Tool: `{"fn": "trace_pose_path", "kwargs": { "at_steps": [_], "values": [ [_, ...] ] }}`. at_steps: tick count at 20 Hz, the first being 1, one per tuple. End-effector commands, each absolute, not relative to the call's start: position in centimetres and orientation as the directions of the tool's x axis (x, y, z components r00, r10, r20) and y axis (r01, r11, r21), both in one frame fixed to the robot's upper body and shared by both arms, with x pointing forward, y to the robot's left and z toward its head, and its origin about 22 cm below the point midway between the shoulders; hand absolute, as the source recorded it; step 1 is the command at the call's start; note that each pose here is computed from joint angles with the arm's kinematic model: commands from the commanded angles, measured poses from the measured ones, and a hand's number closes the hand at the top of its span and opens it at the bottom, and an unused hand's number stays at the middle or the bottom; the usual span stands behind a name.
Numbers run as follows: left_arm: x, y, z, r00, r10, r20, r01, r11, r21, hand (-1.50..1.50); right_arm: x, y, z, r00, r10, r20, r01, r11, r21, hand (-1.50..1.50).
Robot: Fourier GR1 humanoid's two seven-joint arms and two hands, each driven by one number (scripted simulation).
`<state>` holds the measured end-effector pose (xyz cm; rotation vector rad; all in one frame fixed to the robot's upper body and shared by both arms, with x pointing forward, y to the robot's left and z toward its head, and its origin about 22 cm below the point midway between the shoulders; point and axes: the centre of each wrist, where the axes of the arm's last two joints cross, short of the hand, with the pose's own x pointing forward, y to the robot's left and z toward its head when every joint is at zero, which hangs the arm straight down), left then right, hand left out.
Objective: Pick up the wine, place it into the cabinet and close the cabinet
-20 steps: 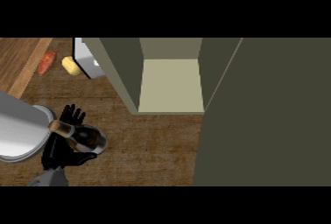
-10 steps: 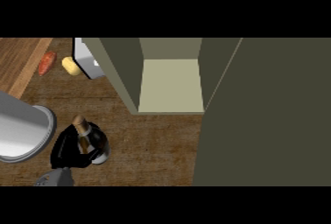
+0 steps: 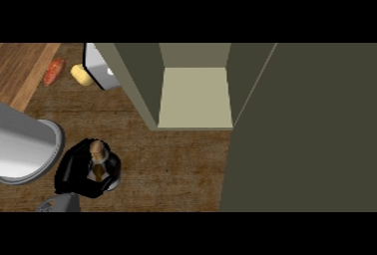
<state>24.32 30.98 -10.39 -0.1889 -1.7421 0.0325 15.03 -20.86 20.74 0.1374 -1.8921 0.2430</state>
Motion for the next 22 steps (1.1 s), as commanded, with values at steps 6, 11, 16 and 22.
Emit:
{"fn": "trace_pose_path", "kwargs": {
  "at_steps": [6, 11, 16, 22],
  "values": [
    [23.8, 32.1, -8.4, -0.294, 0.058, 0.954, 0.03, 0.998, -0.051, 1.5, 13.7, -21.1, 20.2, -0.364, 0.002, 0.931, -0.242, 0.965, -0.097, -1.5],
    [25.2, 31.2, -3.5, -0.393, 0.125, 0.911, 0.073, 0.992, -0.104, 1.5, 13.6, -22.4, 21.4, -0.347, -0.006, 0.938, -0.239, 0.968, -0.082, -1.5],
    [23.1, 29.3, -0.4, -0.37, 0.172, 0.913, 0.14, 0.982, -0.128, 1.5, 13.1, -21.1, 22.0, -0.368, -0.017, 0.929, -0.232, 0.97, -0.074, -1.5],
    [23.1, 25.8, 2.1, -0.347, 0.171, 0.922, 0.169, 0.978, -0.118, 1.5, 11.7, -21.8, 21.4, -0.359, -0.021, 0.933, -0.24, 0.968, -0.07, -1.5]
  ]
}}
